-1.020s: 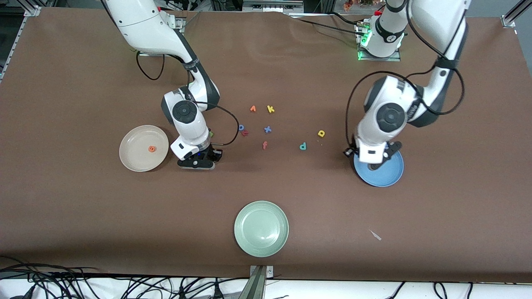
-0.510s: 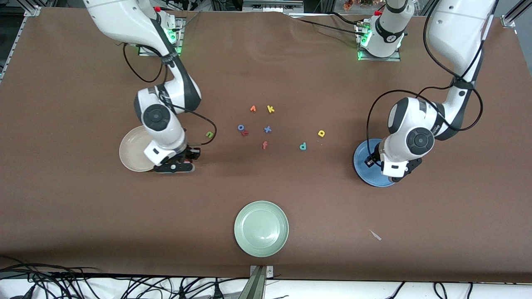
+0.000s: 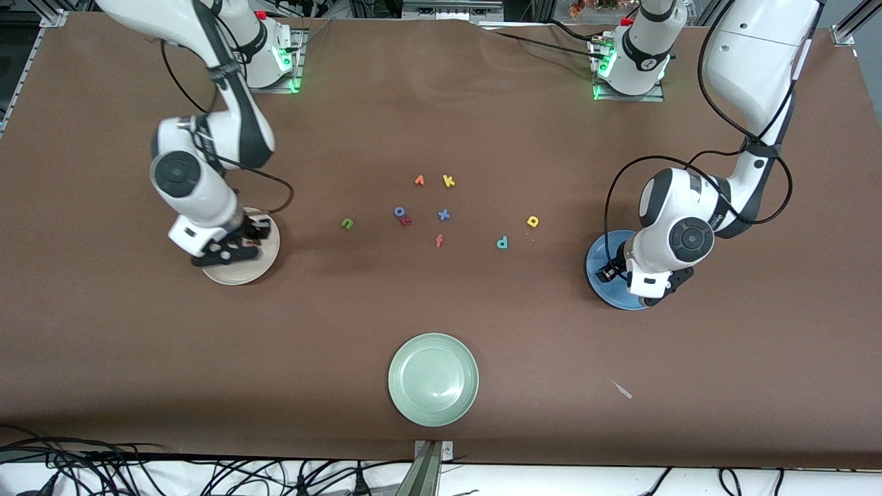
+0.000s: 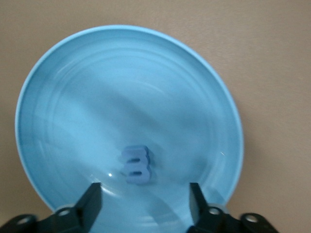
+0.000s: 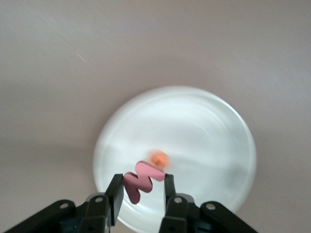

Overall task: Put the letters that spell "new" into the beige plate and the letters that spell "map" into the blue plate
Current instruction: 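Place the pink M and blue m on their plates with both grippers, then grasp the green u and yellow a with the right and left grippers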

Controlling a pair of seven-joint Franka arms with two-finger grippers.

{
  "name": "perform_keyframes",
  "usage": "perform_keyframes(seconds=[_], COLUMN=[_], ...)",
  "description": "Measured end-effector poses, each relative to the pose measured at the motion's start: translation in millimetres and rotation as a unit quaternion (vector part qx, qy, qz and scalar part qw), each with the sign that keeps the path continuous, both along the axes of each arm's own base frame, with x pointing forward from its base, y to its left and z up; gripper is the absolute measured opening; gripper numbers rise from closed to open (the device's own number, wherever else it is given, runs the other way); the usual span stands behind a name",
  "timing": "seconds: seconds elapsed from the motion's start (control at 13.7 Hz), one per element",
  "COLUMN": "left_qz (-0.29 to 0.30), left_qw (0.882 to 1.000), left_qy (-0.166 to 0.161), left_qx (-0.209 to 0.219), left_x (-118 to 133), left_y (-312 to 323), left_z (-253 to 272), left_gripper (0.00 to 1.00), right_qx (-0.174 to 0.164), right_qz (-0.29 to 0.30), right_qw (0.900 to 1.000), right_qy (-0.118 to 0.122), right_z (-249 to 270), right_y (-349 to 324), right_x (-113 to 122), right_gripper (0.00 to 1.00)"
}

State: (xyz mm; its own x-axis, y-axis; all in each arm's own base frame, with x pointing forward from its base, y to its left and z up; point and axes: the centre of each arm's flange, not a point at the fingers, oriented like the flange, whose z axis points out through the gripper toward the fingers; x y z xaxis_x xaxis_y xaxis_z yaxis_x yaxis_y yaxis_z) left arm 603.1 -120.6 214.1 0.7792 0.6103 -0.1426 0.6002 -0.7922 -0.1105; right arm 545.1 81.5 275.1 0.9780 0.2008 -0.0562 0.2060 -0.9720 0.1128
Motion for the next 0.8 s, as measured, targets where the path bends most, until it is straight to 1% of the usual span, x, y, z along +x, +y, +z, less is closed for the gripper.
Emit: perform_keyframes(seconds=[0.07,0.15,0.22,0.29,0.36,0.51,0.66,0.73,0.8], left_qz=[-0.004,-0.009,-0.013,-0.011,-0.002,0.023,0.045,0.057,0.070], left_qw=[1.000,1.000,1.000,1.000,1.000,1.000,0.999,0.998,0.997], left_qy=[-0.002,-0.002,-0.003,-0.004,-0.005,0.001,0.010,0.005,-0.002], left_qx=[-0.003,-0.005,-0.008,-0.010,-0.011,-0.012,-0.010,-0.012,-0.016], left_x=[-0.5,-3.0,-7.0,-11.2,-16.3,-28.8,-44.4,-50.7,-57.4], left_y=[-8.7,-20.9,-35.7,-50.7,-66.6,-94.0,-112.7,-118.1,-122.0], left_z=[11.1,23.3,35.7,46.1,53.8,54.8,46.0,39.3,30.4], left_gripper=[0.98,1.00,1.00,1.00,1.00,0.99,0.96,0.96,0.92], right_qx=[0.008,0.016,0.021,0.025,0.030,0.041,0.046,0.049,0.051], right_qz=[-0.006,-0.009,-0.009,-0.012,-0.015,-0.020,-0.020,-0.026,-0.037], right_qw=[1.000,1.000,1.000,0.999,0.999,0.999,0.999,0.998,0.998], right_qy=[0.007,0.013,0.016,0.017,0.017,0.016,0.013,0.009,0.004], right_z=[2.7,3.8,4.4,4.8,4.7,5.0,6.0,7.0,8.0], right_y=[-19.9,-32.5,-38.8,-40.2,-39.0,-31.3,-14.3,1.0,23.4], right_x=[-12.8,-24.1,-31.8,-35.4,-36.3,-36.6,-36.8,-37.3,-39.3], right_gripper=[0.38,0.38,0.39,0.45,0.56,0.72,0.73,0.73,0.73])
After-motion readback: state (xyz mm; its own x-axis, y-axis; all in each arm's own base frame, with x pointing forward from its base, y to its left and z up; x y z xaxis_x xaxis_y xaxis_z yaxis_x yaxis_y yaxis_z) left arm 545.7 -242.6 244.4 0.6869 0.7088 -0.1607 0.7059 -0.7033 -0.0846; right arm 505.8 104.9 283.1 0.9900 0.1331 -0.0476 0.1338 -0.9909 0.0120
